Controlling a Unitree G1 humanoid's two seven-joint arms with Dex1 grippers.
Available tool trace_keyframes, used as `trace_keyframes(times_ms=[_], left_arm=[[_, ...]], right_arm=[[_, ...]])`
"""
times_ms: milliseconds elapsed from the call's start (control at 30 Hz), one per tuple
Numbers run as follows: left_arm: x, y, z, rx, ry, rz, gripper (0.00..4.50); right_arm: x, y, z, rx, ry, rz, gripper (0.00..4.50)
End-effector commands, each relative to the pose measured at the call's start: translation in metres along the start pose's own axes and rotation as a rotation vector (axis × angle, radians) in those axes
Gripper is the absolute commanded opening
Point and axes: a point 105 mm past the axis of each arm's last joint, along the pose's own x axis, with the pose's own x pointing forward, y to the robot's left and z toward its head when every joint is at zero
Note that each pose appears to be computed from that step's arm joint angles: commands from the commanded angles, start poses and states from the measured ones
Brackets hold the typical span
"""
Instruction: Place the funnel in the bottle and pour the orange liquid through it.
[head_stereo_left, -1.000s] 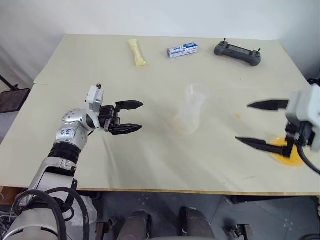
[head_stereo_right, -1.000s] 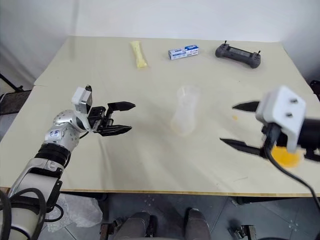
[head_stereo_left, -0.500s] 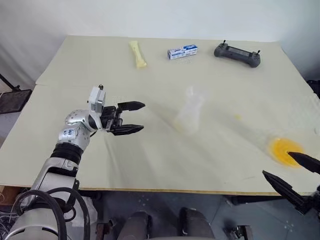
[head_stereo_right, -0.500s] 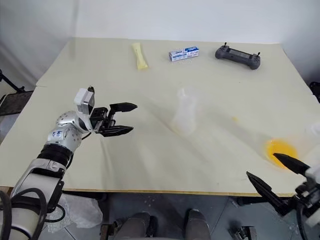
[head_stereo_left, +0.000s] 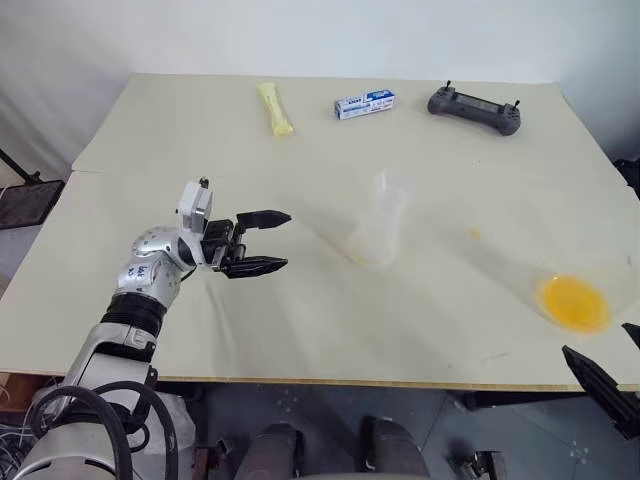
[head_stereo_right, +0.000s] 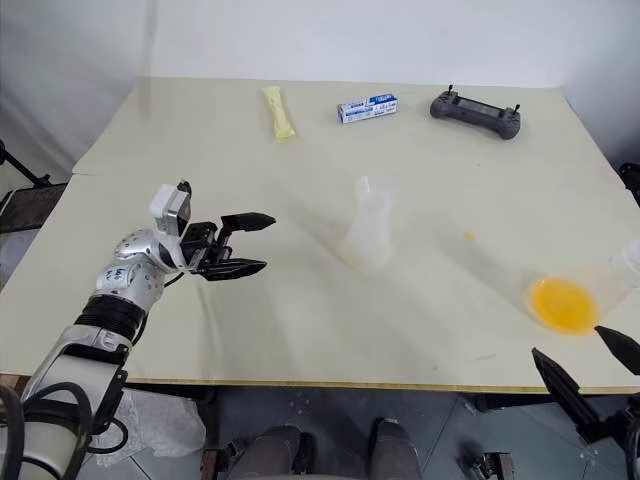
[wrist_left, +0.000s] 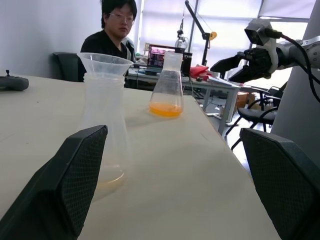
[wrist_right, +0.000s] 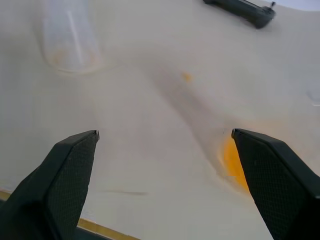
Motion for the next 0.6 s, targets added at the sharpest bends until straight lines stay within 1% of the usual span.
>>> trace_keyframes(times_ms=[33,200,400,600], left_arm=[[0.002,-0.014,0.006,0.029,-0.021,-0.13,4.5],[0.004,-0.017,0.006,0.02,-0.032,-0.144,4.5],[0.003,-0.018,0.004,0.019,-0.031,-0.142,4.5],[0.002,-0.022,0.004,0.022,-0.048,-0.142,4.5]], right_arm=[[-0.006,-0.01,-0.006,0.0,-0.01,-0.067,4.46],[-0.005,-0.023,-0.015,0.008,-0.034,-0.161,4.46],[0.009,-0.022,-0.017,0.032,-0.068,-0.182,4.46],[0.022,-0.031,-0.007,0.045,-0.123,-0.208,4.46]])
